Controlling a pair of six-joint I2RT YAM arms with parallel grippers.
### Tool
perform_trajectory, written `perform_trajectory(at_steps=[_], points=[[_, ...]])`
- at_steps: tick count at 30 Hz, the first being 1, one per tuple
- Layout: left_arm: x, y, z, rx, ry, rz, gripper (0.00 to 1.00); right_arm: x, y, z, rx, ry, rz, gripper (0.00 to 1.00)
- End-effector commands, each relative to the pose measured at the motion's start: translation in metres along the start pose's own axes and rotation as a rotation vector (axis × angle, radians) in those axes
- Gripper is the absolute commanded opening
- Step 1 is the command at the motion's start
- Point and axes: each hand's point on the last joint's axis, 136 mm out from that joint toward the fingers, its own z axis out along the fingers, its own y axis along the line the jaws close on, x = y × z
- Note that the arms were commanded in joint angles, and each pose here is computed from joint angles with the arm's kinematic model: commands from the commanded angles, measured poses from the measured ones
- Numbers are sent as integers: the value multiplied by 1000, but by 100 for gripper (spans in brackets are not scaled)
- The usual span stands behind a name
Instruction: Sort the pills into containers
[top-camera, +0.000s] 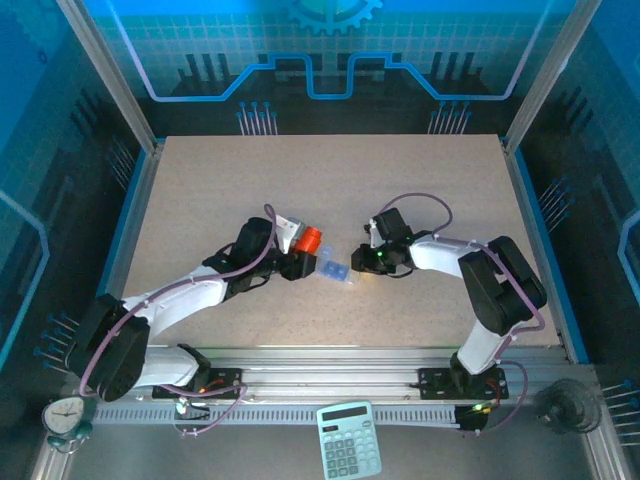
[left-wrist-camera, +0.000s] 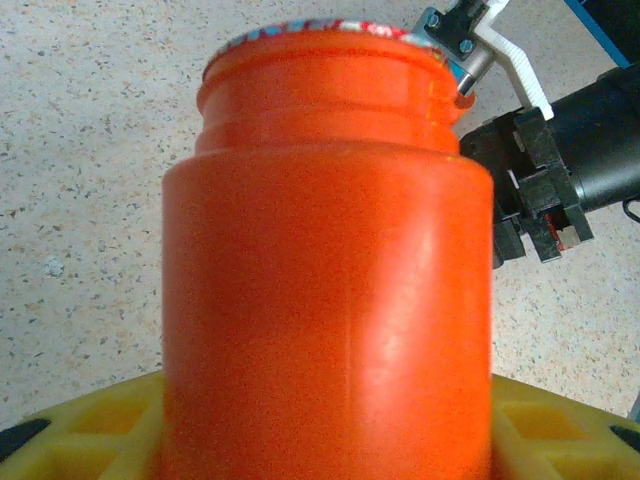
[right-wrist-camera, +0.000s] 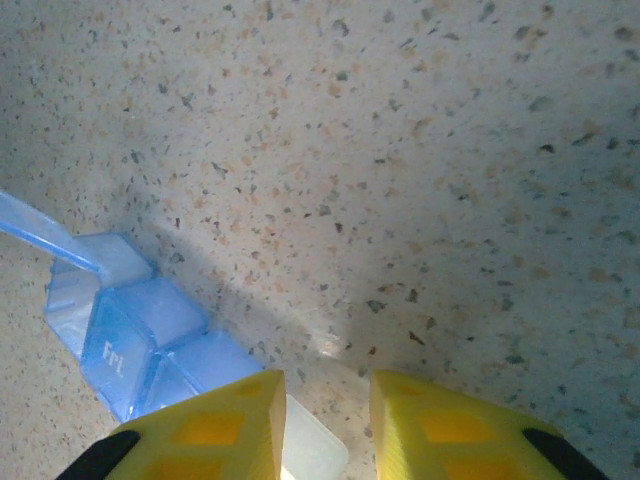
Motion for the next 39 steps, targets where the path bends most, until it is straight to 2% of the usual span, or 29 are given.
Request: perform_trajectory(at_steps=[1,4,8,10,16,24,36,39], points=[[-11,-8,1,24,-22,6,13,3,8,-7,-20,-1,-7,30],[-8,-8,0,25,-10,3,13,-2,6,-15,-16,-25,5,33],[-2,-8,-4,25,6,-4,13,-8,7,-30,-4,-62,-13,53],[1,-9,-5,26,14,-8,13,-9,8,-34,3,-68,-33,60],[12,-9,-8,17,55,-21,13,-5,9,-43,13,-72,-133,70],[31,-8,-6,8,141,-54,12,7,5,-45,80,-31,-228,72],[52,-7,3,-12,288,-75,12,25,-1,-24,119,59,-273,72],[54,-7,5,-22,320,-66,12,16,4,-23,121,44,-281,72]])
